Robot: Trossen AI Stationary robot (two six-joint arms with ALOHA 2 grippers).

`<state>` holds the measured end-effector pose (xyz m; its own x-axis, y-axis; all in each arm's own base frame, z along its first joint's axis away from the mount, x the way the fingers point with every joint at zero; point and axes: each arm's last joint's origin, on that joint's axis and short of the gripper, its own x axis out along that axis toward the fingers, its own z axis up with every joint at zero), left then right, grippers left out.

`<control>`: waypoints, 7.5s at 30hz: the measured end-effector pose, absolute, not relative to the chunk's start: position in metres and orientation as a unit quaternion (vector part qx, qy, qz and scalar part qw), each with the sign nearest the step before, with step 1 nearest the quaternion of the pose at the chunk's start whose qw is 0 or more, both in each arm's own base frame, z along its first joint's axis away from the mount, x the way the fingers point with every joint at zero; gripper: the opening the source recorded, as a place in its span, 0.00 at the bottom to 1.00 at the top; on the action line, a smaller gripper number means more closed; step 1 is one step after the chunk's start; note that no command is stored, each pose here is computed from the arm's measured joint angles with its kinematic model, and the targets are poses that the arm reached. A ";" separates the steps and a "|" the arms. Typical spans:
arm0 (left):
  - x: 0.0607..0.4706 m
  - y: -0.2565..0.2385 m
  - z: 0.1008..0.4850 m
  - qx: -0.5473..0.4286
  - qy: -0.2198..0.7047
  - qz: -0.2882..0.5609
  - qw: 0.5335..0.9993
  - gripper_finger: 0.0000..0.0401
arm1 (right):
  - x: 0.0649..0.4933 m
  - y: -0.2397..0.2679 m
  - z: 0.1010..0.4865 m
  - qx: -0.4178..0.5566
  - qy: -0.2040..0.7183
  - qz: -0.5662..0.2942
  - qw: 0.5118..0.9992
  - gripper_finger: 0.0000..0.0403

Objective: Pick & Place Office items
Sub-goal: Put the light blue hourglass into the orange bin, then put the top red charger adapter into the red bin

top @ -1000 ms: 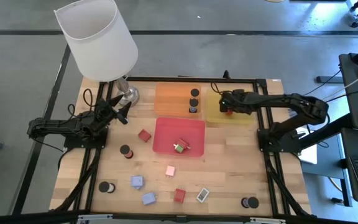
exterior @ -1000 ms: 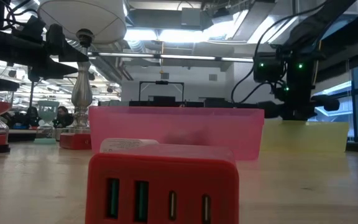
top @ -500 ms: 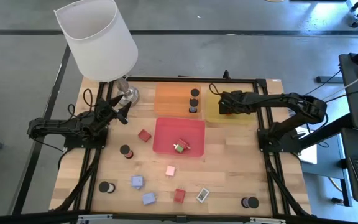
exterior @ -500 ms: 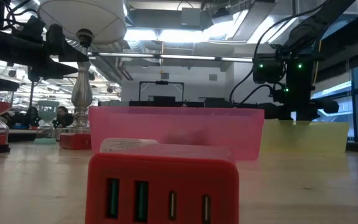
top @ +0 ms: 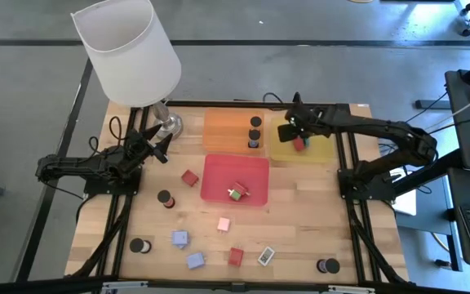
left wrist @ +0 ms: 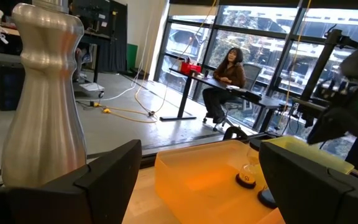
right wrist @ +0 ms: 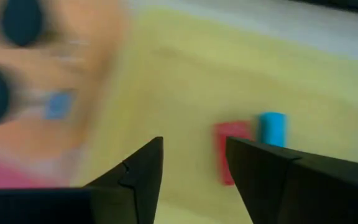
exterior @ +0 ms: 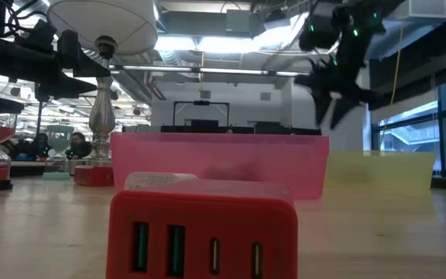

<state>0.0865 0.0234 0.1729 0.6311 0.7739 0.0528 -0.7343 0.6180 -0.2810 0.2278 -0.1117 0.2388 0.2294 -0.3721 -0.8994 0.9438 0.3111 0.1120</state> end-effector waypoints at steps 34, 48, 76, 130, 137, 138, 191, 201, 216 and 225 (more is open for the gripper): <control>0.086 0.024 0.172 -0.116 -0.083 0.431 0.891 0.80 | 0.275 0.018 0.291 0.321 0.427 -0.165 0.829 0.41; 0.084 0.025 0.175 -0.250 -0.170 0.446 0.843 0.80 | 0.261 0.024 0.321 0.336 0.329 -0.181 0.864 0.41; 0.085 0.015 0.215 -0.310 -0.292 0.164 0.890 0.80 | 0.262 0.002 0.328 0.337 0.273 -0.236 0.870 0.41; 0.162 0.045 0.209 -0.360 0.376 0.658 0.544 0.80 | 0.260 -0.032 0.327 0.253 0.285 -0.256 0.888 0.41; 0.165 0.046 0.203 -0.359 0.389 0.662 0.531 0.79 | 0.260 -0.032 0.327 0.253 0.285 -0.256 0.888 0.41; 0.166 0.046 0.202 -0.360 0.391 0.662 0.529 0.78 | 0.260 -0.032 0.327 0.253 0.286 -0.256 0.888 0.41; 0.341 0.144 0.229 -0.277 0.324 0.490 0.760 0.49 | 0.261 -0.031 0.327 0.252 0.295 -0.232 0.892 0.41; 0.325 0.175 0.213 -0.278 0.367 0.517 0.721 0.49 | 0.261 -0.031 0.327 0.250 0.296 -0.231 0.893 0.41; 0.322 0.181 0.213 -0.254 0.383 0.509 0.728 0.60 | 0.261 -0.031 0.327 0.248 0.296 -0.230 0.893 0.41; 0.315 0.177 0.240 -0.262 0.348 0.490 0.755 0.61 | 0.261 -0.031 0.327 0.248 0.297 -0.230 0.893 0.41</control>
